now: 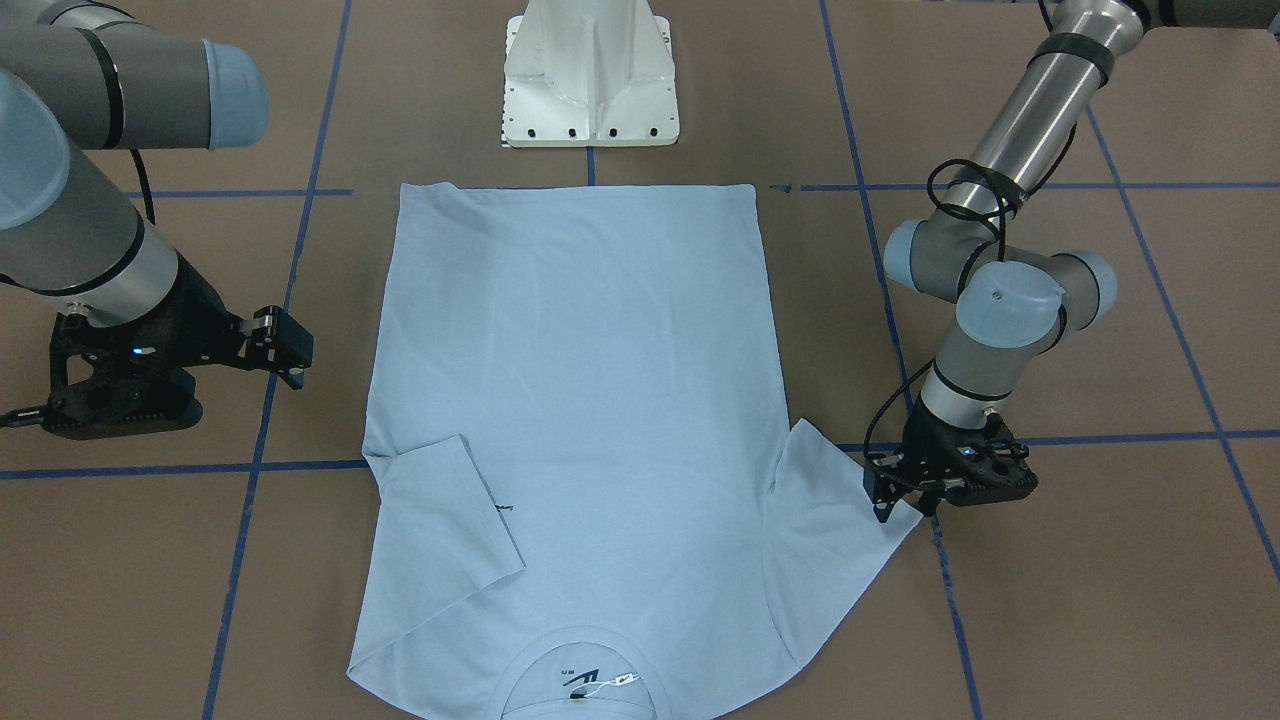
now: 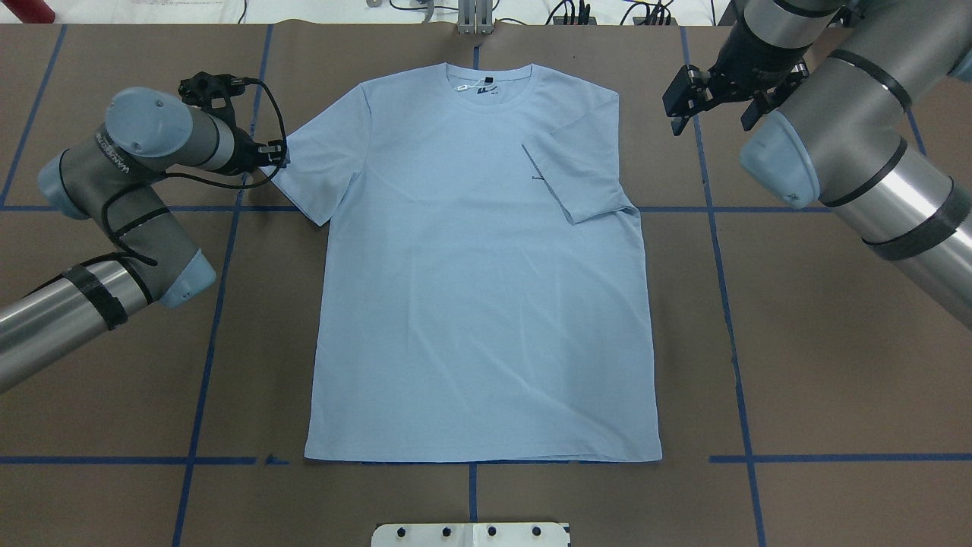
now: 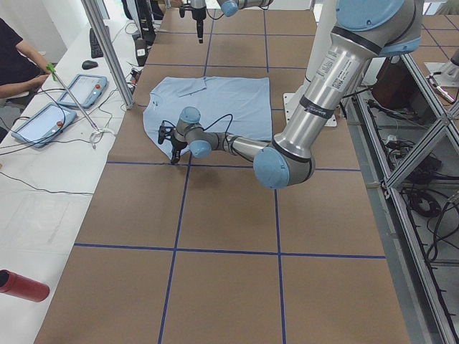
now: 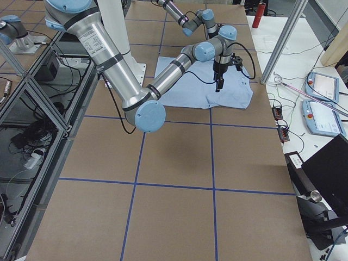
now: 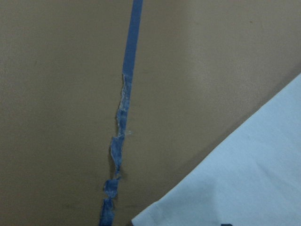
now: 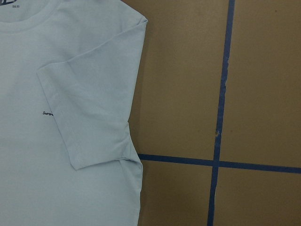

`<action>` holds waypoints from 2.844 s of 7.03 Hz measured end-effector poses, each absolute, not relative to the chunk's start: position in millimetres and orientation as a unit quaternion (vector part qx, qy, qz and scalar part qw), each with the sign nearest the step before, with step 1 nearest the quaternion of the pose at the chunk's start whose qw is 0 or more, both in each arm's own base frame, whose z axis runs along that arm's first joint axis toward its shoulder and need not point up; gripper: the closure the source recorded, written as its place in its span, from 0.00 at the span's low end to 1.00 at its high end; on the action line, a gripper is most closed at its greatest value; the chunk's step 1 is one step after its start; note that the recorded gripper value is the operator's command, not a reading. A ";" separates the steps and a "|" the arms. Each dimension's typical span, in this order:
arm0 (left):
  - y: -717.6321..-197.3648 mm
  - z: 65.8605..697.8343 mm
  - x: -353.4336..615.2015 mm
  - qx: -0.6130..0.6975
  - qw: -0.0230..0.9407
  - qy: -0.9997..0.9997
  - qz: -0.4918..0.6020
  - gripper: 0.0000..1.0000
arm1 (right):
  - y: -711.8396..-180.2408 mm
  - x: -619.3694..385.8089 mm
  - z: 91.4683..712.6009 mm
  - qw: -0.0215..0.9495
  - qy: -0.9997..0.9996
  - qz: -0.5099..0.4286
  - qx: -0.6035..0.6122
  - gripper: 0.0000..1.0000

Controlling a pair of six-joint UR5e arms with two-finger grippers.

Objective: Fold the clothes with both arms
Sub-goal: 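Release the sleeve and raise the right gripper while the left gripper approaches the other sleeve, then fold the sleeve nearest the left gripper inward toward the collar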

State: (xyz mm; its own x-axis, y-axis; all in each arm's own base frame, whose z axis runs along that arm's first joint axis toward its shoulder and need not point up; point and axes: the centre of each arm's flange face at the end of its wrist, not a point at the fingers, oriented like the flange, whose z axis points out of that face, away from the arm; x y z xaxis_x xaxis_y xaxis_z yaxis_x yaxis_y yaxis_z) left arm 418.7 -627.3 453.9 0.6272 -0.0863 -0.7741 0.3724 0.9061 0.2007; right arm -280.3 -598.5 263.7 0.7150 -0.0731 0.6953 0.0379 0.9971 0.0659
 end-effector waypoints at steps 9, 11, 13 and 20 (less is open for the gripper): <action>-667.1 276.7 481.0 0.141 0.867 0.440 -0.184 1.00 | -596.4 -284.1 276.5 0.928 -0.372 -0.029 0.016 0.00; -675.8 226.3 536.4 0.112 0.861 0.449 -0.211 0.97 | -596.1 -284.3 277.7 0.928 -0.372 -0.029 0.016 0.00; -681.7 235.9 552.2 0.127 0.858 0.447 -0.218 0.00 | -594.9 -286.2 279.7 0.928 -0.371 -0.030 0.015 0.00; -592.7 256.2 493.8 0.099 0.845 0.508 -0.133 0.00 | -485.2 -342.3 330.4 0.913 -0.408 0.010 0.015 0.00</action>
